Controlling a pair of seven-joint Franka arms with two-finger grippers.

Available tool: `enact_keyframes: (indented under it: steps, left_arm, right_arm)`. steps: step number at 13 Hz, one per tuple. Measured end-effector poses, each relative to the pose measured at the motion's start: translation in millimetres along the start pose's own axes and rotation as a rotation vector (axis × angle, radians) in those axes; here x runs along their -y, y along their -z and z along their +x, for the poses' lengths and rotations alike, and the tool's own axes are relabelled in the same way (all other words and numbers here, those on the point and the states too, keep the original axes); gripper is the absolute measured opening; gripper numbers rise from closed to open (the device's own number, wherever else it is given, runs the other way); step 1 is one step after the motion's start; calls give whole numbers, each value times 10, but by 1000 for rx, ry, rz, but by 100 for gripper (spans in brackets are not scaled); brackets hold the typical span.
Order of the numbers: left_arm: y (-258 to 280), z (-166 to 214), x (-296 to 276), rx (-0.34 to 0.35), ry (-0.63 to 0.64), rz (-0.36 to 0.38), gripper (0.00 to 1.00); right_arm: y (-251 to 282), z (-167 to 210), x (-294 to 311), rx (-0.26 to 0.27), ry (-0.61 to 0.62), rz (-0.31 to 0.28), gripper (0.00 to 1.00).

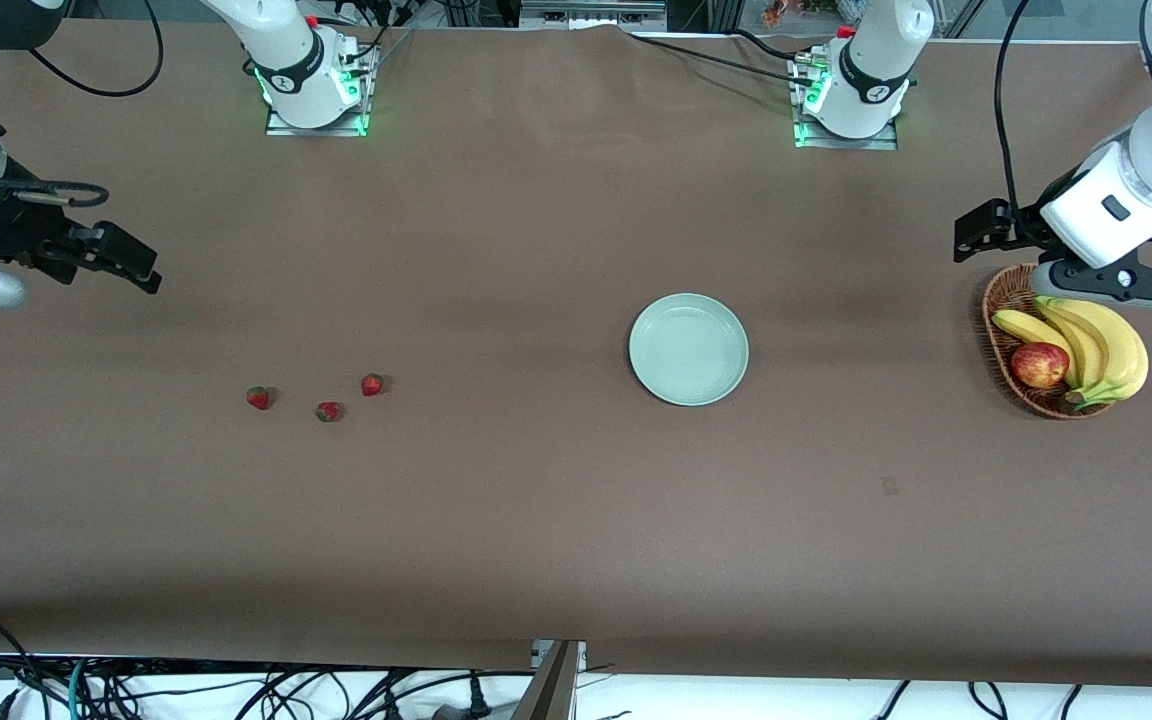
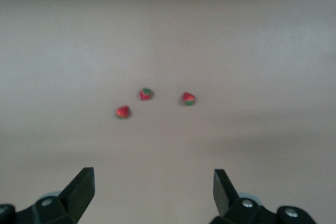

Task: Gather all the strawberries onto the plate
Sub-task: 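Reach the right gripper toward the strawberries while the left gripper moves toward the plate, then grasp a strawberry with the right gripper and lift it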

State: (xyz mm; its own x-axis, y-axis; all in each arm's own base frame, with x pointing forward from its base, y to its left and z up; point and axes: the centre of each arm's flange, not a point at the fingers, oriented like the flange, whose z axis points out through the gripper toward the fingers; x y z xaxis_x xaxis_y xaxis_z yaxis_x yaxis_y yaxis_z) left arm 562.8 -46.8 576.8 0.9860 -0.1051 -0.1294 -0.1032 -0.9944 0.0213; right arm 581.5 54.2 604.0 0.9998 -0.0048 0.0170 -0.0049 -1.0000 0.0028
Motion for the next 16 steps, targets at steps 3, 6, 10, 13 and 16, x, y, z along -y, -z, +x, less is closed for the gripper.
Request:
enact_keyframes:
  steps: [3,6,10,13,16]
  left_arm:
    - [27,-17,141,-5,5,-3,100]
    - [24,-17,122,-5,1,-3,100]
    - [-18,-1,52,4,-9,-2,100]
    - [-169,52,-90,1,-3,0,100]
    - [-617,158,-495,-12,16,3,100]
  right_arm:
    - [-76,-91,18,84,169,-3,100]
    - [-287,-106,87,134,207,23,100]
    - [-1396,-35,523,125,176,30,100]
    - [-2330,-22,854,106,115,24,100]
    - [-3096,38,1064,82,53,23,100]
